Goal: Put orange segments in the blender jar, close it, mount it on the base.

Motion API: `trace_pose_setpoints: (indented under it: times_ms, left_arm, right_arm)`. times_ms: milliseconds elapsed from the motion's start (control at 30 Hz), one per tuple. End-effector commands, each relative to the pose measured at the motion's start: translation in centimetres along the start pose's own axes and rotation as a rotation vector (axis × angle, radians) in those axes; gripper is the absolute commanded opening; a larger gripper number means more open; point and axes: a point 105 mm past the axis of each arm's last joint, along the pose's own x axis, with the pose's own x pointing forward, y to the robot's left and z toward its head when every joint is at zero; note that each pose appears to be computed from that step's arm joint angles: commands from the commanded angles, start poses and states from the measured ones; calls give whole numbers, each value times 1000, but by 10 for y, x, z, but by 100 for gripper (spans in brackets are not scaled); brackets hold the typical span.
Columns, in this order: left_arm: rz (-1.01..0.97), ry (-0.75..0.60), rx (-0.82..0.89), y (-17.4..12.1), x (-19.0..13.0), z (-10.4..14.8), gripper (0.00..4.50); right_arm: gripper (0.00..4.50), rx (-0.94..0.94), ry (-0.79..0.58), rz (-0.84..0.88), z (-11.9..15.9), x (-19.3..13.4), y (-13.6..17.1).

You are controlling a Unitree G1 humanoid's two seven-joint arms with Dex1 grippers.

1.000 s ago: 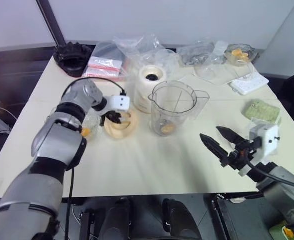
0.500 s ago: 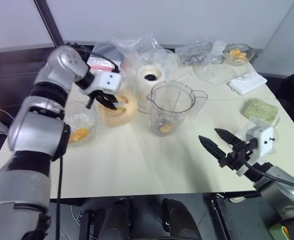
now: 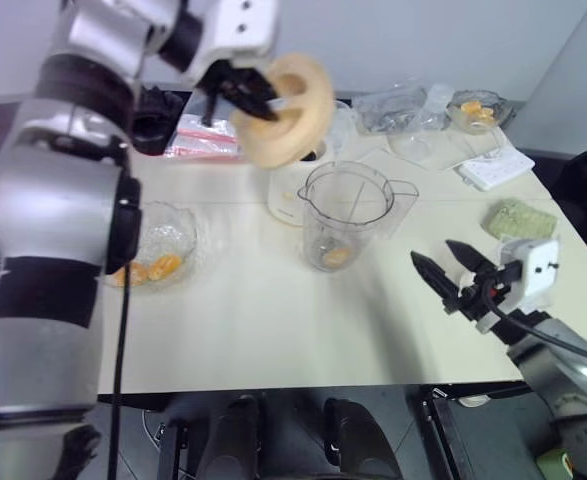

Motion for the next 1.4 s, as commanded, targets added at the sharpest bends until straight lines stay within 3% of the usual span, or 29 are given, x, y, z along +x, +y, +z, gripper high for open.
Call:
trace_pose_setpoints:
  times_ms: [33,167,333,567,1167,1400]
  left_arm:
    - [65,-38,-38,13,8,20,61]
    - [7,-72,-56,9,34,41,61]
    - [-36,-47,-59,2,56,48,61]
    - [-115,66,-58,-15,85,36,61]
    - [-367,220,-47,-55,106,10,61]
    - [-348,250,-59,-61,120,2,61]
  right_arm:
    - [362,-29,-85,-44,14,6,-1]
    - [362,-20,-98,-54,10,10,7]
    - [362,-2,-107,-69,3,11,17]
    - [362,25,-118,-106,-5,7,27]
    - [362,38,-108,-193,-20,11,38]
    - [362,-115,-19,-322,-41,32,13]
